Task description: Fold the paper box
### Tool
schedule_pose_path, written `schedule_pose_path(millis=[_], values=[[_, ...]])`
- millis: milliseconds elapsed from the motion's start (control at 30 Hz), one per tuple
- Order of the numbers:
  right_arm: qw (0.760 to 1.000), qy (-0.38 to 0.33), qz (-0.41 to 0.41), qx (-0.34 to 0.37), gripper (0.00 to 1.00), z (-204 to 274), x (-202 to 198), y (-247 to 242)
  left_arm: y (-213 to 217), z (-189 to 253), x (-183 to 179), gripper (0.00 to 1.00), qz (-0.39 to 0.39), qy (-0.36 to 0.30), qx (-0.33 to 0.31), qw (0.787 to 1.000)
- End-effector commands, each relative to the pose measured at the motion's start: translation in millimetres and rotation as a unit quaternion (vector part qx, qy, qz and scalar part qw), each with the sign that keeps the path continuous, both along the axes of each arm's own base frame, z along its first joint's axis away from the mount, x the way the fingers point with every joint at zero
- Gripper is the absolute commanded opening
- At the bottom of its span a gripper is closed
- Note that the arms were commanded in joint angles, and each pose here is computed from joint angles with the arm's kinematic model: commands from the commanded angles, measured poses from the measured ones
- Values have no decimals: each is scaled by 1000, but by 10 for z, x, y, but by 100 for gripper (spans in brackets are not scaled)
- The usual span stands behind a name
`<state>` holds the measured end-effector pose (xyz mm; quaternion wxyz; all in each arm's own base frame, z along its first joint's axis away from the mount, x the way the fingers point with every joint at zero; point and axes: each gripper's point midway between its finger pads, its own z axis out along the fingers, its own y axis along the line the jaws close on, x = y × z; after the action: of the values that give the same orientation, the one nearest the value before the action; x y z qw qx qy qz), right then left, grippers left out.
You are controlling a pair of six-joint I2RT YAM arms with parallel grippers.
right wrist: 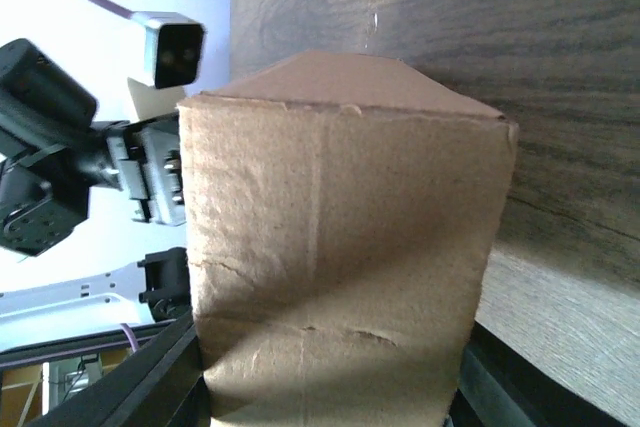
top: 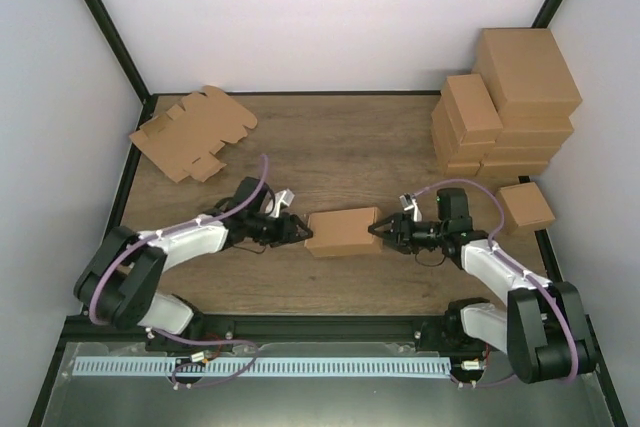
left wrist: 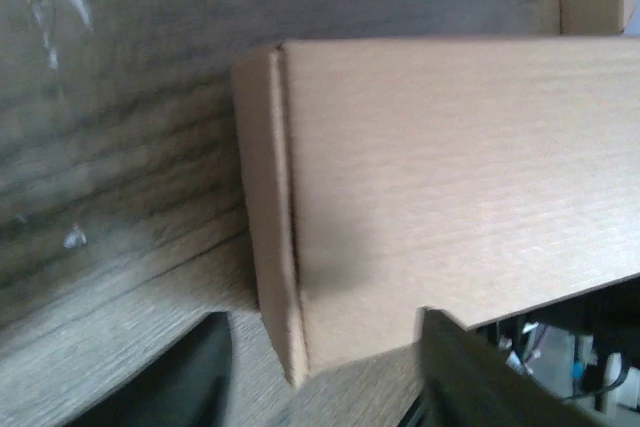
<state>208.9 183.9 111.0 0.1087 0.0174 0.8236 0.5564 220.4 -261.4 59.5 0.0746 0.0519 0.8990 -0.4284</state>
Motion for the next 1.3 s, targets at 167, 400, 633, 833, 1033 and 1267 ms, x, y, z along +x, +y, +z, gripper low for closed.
schedule_pose_path(millis=[167,400,633,833,1033,1267], values=[[994,-80,-77,-9,45,720,524,-81,195,1571,418,100,67,-188,20,980],[960,-146,-239,-7,43,1641,1233,-444,455,2412,330,100,114,-297,-6,948],[874,-206,-440,13,40,2457,1632,-1169,493,2222,227,100,107,-285,-4,952],[823,-193,-533,33,36,2638,1889,-1589,471,2172,186,100,92,-287,-6,954],[768,-161,-616,65,36,2525,1960,-1984,441,2146,162,100,79,-286,-9,955],[713,-164,-676,95,36,2447,1947,-2259,411,2100,136,100,73,-279,-17,957]])
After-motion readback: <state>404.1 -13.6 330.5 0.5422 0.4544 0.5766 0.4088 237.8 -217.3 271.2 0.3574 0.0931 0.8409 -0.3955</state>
